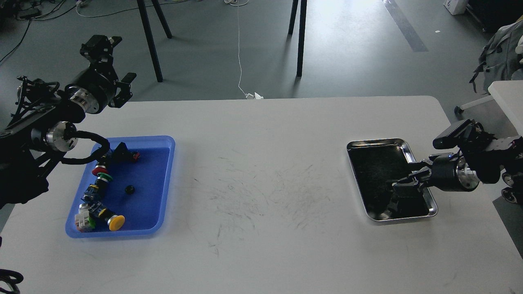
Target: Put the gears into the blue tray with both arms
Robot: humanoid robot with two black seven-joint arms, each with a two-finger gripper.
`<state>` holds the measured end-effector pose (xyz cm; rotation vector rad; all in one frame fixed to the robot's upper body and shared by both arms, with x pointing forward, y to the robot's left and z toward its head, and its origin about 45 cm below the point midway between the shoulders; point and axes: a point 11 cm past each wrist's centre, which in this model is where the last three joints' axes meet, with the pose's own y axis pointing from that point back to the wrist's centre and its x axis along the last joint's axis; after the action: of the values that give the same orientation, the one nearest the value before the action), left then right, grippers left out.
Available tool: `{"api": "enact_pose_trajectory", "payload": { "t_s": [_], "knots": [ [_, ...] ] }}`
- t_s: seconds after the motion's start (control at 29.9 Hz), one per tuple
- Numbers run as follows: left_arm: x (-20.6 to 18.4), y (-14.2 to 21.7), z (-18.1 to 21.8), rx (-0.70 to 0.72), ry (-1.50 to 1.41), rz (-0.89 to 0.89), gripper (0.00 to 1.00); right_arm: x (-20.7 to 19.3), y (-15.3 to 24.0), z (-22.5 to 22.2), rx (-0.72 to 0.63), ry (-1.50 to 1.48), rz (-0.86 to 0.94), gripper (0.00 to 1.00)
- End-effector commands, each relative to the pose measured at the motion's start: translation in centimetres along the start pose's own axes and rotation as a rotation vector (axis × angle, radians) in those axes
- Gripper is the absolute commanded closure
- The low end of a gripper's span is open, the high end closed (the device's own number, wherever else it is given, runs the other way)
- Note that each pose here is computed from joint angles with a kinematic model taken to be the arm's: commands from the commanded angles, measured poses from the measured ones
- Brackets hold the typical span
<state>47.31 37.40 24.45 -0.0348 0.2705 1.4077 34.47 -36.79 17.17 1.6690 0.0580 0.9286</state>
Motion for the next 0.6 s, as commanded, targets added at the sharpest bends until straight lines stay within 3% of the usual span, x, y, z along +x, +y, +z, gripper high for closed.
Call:
{"api": "enact_pose_trajectory", "payload": {
  "t_s": [0.0,0.57],
  "knots": [
    [0.3,0.2,0.0,0.005,0.024,0.001,0.02,0.0,-0.5,-0.4,0.012,0.017,-0.011,0.13],
    [1.4,0.7,0.0,0.002,0.038,-0.006,0.02,-0.6,-1.8,-0.2,0.009,0.101,-0.09,0.17]
  ]
}}
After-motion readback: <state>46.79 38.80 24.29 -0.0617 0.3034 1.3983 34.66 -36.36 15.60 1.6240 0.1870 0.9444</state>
